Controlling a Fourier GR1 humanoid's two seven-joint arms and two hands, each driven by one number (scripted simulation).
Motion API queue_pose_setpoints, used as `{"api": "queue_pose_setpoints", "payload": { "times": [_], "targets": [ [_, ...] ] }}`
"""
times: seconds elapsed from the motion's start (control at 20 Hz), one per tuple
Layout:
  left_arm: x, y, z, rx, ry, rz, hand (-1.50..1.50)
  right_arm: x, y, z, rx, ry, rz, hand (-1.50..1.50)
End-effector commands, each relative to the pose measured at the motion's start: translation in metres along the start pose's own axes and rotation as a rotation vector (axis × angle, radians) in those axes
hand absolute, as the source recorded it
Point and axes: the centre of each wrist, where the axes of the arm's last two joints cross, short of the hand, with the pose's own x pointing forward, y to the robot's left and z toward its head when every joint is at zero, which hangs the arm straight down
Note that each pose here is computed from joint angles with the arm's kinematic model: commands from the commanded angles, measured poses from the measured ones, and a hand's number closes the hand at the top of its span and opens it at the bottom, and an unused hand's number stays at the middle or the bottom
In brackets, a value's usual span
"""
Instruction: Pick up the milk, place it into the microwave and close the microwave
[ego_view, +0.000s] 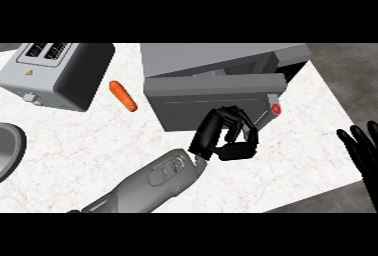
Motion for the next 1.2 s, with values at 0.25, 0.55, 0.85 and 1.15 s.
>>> {"api": "queue_pose_setpoints", "payload": {
  "times": [0.25,0.55,0.85,1.15],
  "targets": [
    [0.024,0.021,-0.035,0.154,-0.062,0.135,1.5,0.011,-0.003,-0.003,0.031,0.017,-0.029,-1.5],
    [0.022,0.029,-0.044,0.184,-0.085,0.136,1.5,0.024,-0.005,-0.013,0.073,-0.019,-0.025,-1.5],
    [0.017,0.029,-0.043,0.187,-0.098,0.156,1.5,0.032,-0.008,-0.023,0.073,-0.049,-0.022,-1.5],
    [0.013,0.032,-0.044,0.208,-0.111,0.16,1.5,0.035,-0.009,-0.025,0.074,-0.053,-0.045,-1.5]
  ]
}}
